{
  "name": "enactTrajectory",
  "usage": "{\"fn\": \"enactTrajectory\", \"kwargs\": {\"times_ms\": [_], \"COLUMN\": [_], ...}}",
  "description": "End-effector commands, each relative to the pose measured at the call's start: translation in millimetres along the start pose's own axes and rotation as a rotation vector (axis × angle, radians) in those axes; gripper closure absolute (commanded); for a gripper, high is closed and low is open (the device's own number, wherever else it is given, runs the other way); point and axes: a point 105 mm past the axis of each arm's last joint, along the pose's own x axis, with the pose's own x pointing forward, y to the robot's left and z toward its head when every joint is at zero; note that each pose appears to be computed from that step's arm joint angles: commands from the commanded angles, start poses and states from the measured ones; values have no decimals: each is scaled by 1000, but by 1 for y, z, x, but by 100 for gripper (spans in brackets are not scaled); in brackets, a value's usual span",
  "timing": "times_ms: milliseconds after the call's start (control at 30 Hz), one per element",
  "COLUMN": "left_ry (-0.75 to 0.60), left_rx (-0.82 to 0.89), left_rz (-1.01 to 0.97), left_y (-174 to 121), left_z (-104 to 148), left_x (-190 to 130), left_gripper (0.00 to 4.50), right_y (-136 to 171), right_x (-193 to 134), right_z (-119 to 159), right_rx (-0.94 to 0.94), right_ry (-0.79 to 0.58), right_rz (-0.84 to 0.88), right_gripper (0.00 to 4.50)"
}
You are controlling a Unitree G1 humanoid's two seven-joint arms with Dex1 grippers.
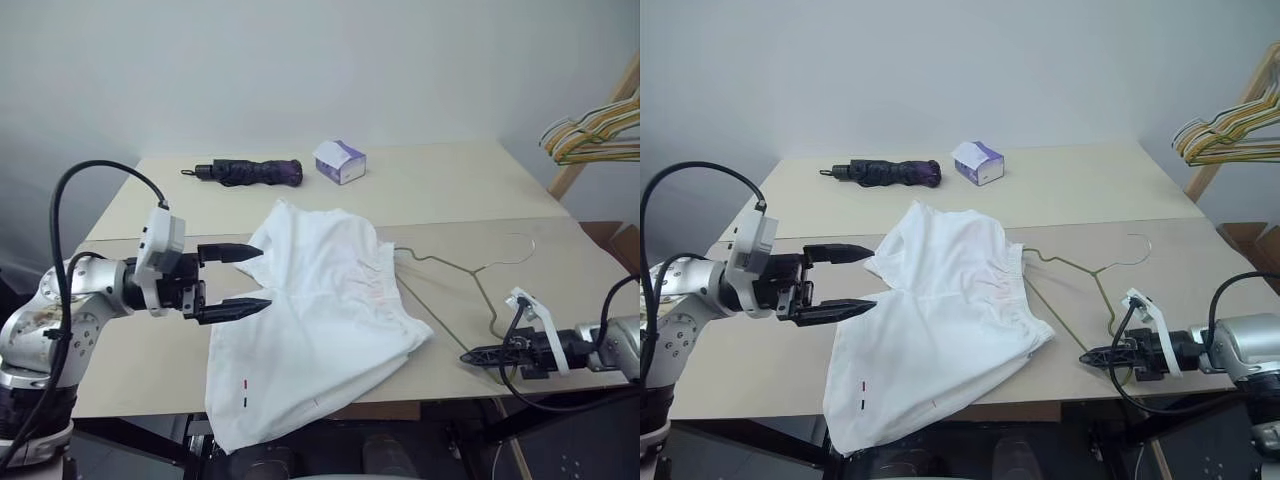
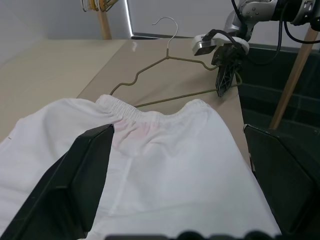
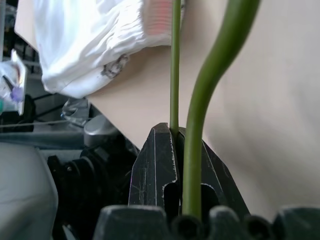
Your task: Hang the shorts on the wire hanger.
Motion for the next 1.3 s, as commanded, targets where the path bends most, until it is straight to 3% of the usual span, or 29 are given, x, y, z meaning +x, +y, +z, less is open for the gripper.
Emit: {"fn": "enactTrajectory", "kwargs": {"times_ms": [33, 333, 633, 1000, 1300], "left_ry": [9, 9, 17, 23, 13], "left_rx": [62, 70, 73, 95, 90], "left_rz": [3, 39, 48, 39, 25], "left_y": [3, 1, 0, 4, 5], "left_z": [11, 11, 9, 13, 11], "left_x": [-3, -5, -7, -7, -1], "left_gripper": [2, 2, 2, 2, 2], "right_y": [-3, -34, -15, -31, -14], "right_x": [12, 8, 16, 29, 8], "right_z": [14, 34, 45, 77, 106], "right_rx": [-81, -53, -101, -86, -429], "right_ry": [79, 73, 129, 12, -84], "right_rz": [-27, -137, 5, -86, -227], "right_gripper": [450, 450, 450, 450, 450]}}
